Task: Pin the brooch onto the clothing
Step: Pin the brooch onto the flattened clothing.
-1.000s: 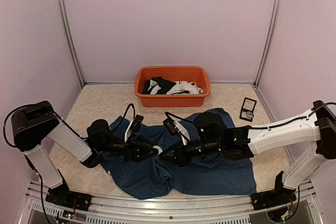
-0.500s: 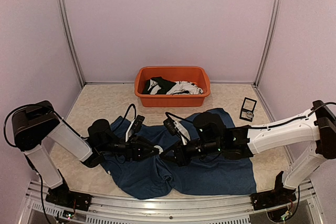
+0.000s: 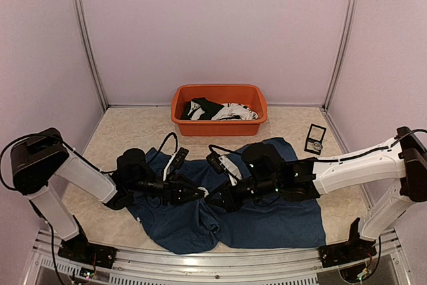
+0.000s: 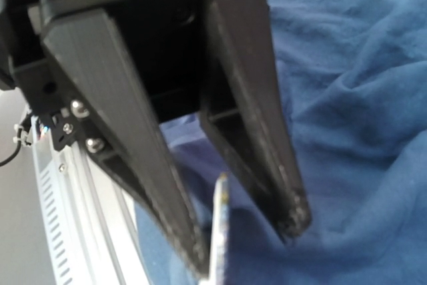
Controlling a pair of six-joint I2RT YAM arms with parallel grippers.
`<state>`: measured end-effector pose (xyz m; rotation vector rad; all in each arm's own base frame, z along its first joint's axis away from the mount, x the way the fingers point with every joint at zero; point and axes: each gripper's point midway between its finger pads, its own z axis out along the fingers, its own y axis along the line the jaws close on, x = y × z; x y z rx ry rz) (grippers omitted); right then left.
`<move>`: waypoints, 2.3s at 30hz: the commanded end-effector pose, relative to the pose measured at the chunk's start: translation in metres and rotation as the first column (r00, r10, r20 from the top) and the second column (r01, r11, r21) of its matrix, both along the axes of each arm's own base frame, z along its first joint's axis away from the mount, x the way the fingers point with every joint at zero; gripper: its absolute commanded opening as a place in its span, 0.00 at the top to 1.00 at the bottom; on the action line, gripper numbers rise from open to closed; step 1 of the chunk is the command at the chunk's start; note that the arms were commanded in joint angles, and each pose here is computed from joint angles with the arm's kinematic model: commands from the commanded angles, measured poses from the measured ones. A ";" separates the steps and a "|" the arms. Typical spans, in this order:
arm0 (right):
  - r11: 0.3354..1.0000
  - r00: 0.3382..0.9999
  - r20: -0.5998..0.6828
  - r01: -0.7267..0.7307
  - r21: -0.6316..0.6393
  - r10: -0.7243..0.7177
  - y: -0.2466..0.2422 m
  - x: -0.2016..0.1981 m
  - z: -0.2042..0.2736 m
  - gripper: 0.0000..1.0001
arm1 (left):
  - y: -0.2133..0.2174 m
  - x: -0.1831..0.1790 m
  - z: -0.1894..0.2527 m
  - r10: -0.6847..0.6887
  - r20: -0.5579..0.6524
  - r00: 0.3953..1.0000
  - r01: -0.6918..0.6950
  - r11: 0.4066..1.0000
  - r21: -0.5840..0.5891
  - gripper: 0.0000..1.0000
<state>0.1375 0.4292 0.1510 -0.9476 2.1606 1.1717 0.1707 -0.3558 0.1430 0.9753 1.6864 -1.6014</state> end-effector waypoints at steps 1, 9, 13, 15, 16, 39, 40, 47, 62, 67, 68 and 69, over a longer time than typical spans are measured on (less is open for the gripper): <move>0.991 0.994 0.033 -0.105 0.084 0.102 0.015 -0.021 0.030 1.00 | -0.001 0.010 -0.002 0.031 0.025 0.999 -0.032 0.999 0.036 0.69; 0.991 0.995 0.038 -0.099 0.087 0.096 0.014 -0.020 0.031 1.00 | 0.009 0.002 0.008 -0.019 0.045 0.999 0.019 1.000 0.013 0.54; 0.992 0.995 0.037 -0.099 0.084 0.096 0.014 -0.020 0.030 1.00 | 0.014 0.001 0.012 -0.017 0.059 0.998 0.017 1.000 0.011 0.48; 0.991 0.995 0.037 -0.098 0.085 0.096 0.014 -0.020 0.031 1.00 | 0.015 0.000 0.013 -0.020 0.064 0.998 0.019 1.000 0.012 0.46; 0.991 0.995 0.037 -0.098 0.087 0.095 0.014 -0.020 0.031 1.00 | 0.015 0.000 0.014 -0.021 0.067 0.998 0.020 1.000 0.011 0.46; 0.986 0.996 0.028 -0.085 0.145 0.082 0.008 -0.019 0.040 1.00 | 0.026 -0.007 0.026 -0.065 0.045 0.997 0.068 0.995 -0.078 0.33; 0.986 0.996 0.028 -0.083 0.146 0.079 0.007 -0.019 0.040 1.00 | 0.026 -0.007 0.026 -0.071 0.044 0.996 0.075 0.994 -0.079 0.33; 0.986 0.997 0.031 -0.071 0.148 0.067 0.007 -0.016 0.041 1.00 | 0.025 -0.011 0.028 -0.098 0.035 0.995 0.101 0.990 -0.095 0.31; 0.987 0.998 0.034 -0.064 0.146 0.059 0.011 -0.012 0.043 1.00 | 0.016 -0.010 0.022 -0.123 -0.013 0.992 0.121 0.989 -0.090 0.37; 0.987 0.997 0.032 -0.069 0.145 0.065 0.013 -0.012 0.043 1.00 | 0.015 -0.005 0.023 -0.097 -0.013 0.995 0.095 0.990 -0.101 0.38; 0.987 0.997 0.032 -0.071 0.144 0.067 0.013 -0.012 0.043 1.00 | 0.014 -0.005 0.024 -0.096 -0.014 0.995 0.094 0.990 -0.105 0.38; 0.987 0.997 0.032 -0.072 0.144 0.068 0.014 -0.012 0.043 1.00 | 0.013 -0.004 0.023 -0.095 -0.020 0.995 0.093 0.990 -0.106 0.38</move>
